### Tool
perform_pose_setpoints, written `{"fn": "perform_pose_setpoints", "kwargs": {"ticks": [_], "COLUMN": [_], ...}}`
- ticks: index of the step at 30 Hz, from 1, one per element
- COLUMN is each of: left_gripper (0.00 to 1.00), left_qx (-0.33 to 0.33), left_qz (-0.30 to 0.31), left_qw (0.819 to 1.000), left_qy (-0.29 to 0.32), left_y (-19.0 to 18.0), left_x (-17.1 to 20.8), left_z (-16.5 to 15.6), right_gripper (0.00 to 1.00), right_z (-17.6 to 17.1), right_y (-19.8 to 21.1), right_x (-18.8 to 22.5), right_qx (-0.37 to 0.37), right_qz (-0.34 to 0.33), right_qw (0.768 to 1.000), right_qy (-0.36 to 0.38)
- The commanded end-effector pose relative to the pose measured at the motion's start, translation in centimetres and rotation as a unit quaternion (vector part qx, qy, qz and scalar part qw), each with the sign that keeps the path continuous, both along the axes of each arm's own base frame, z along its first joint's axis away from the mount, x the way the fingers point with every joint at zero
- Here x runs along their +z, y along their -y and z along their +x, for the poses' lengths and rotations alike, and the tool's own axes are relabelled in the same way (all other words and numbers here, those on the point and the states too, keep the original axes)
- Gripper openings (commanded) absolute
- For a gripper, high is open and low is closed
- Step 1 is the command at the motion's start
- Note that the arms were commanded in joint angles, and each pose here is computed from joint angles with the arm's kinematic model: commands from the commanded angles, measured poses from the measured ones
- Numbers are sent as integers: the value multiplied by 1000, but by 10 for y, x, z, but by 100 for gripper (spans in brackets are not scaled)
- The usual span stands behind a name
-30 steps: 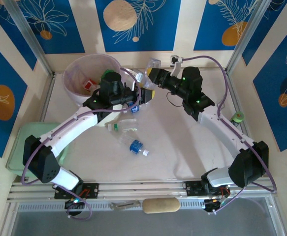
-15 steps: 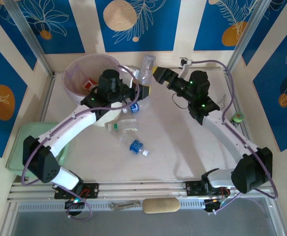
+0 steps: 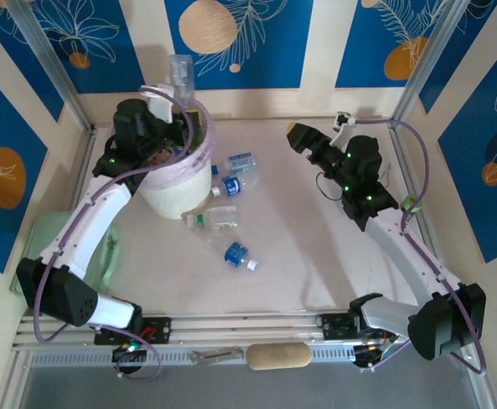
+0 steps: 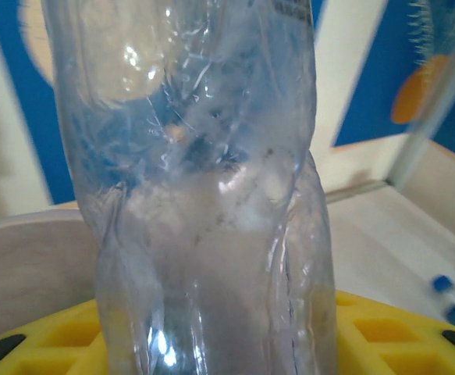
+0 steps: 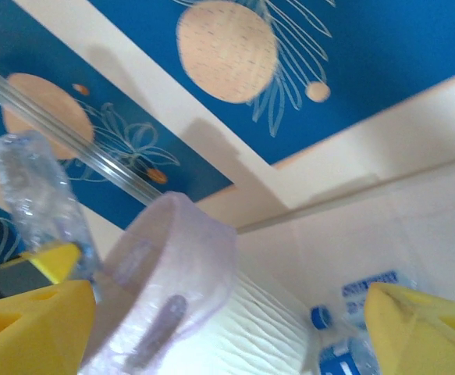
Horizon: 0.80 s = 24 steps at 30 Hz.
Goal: Put the plastic bottles in the bin
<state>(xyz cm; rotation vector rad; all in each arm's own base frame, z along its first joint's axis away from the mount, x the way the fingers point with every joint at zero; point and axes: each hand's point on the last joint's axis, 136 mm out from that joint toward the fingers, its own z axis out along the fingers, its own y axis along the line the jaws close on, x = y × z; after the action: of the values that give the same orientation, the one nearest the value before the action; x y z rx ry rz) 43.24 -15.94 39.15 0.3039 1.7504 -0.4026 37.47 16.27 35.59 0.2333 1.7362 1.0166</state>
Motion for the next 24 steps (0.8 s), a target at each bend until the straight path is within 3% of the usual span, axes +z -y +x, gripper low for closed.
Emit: {"fn": "perform_pose_setpoints", "kwargs": {"ticks": [1,7,24], "left_gripper": [50,50,56], "left_qx": [48,78,84], "left_qz": [28,51,72], "left_qw": [998,995,983], "left_qy": [15,-26,-144], "left_y": [-29,-48,-49], "left_x": [7,-22,-116], "left_z": [8,22,29], "right_gripper": [90,90,90], "right_z": [-3,-2,10], "right_y": [14,20,5], "right_x": [-24,-34,-37], "right_qx": [-22,-29,-5], "right_qz": [-17,-12,1], "right_qw": [999,998,998], "right_qy": [-38,-52,-61]}}
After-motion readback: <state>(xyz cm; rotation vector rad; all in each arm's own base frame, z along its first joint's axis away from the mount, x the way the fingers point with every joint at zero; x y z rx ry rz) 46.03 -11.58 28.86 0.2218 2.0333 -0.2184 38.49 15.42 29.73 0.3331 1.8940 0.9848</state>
